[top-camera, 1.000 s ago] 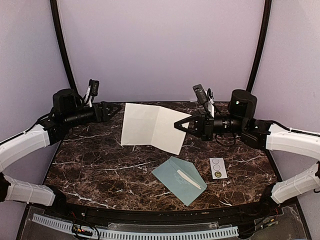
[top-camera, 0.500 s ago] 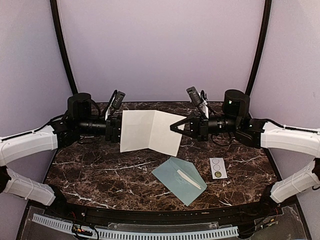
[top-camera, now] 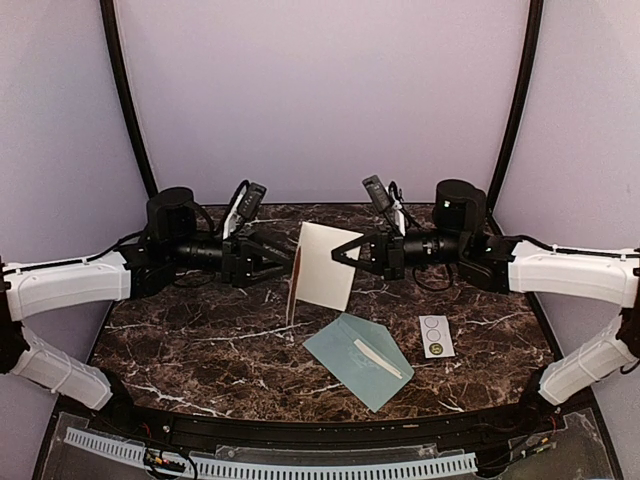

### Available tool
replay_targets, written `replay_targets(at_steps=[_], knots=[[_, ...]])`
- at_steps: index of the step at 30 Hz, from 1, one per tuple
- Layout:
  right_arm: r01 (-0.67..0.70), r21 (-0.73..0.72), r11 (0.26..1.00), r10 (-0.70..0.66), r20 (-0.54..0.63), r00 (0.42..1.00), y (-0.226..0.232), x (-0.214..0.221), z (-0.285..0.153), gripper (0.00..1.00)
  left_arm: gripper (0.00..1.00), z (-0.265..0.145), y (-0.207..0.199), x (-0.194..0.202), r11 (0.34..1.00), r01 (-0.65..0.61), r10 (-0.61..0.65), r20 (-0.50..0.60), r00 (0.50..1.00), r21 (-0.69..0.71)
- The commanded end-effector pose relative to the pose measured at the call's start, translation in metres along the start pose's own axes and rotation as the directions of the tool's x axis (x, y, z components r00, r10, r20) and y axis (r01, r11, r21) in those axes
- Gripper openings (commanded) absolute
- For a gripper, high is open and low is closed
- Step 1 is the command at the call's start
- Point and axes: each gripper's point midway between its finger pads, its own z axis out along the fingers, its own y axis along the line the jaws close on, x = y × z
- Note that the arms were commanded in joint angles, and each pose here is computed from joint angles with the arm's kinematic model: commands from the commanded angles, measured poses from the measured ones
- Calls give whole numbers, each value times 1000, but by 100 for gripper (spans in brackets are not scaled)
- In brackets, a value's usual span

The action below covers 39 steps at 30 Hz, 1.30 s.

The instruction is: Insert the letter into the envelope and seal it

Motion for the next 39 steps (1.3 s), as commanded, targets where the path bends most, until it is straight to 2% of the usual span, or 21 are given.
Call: replay_targets(at_steps=[1,4,12,23,27,28,32,39], knots=[[50,-59,997,-48,37,998,16,-19,3,0,75,5,-12,-4,998,-29,28,16,999,62],[41,-63,997,-39,22,999,14,-15,4,0,71,7,-11,-3,997,-19,17,17,1000,73],[40,-69,997,-40,5,999,14,-13,6,0,53,14,-14,-2,993,-10,9,13,1000,116],[39,-61,997,-40,-11,999,13,-10,7,0,19,21,-18,1,989,-2,3,-9,1000,147],[46,-38,998,-46,6,999,12,-14,5,0,2,22,-18,2,989,3,-1,-12,1000,148],[48,-29,998,-47,18,999,12,-17,3,0,1,22,-18,1,989,2,-1,-8,1000,147],[48,35,998,-51,87,995,8,-28,-10,20,0,16,-20,-2,992,-17,12,41,999,122],[64,69,996,-79,241,967,15,-43,-46,68,0,-2,-25,-27,997,-58,46,224,974,45]])
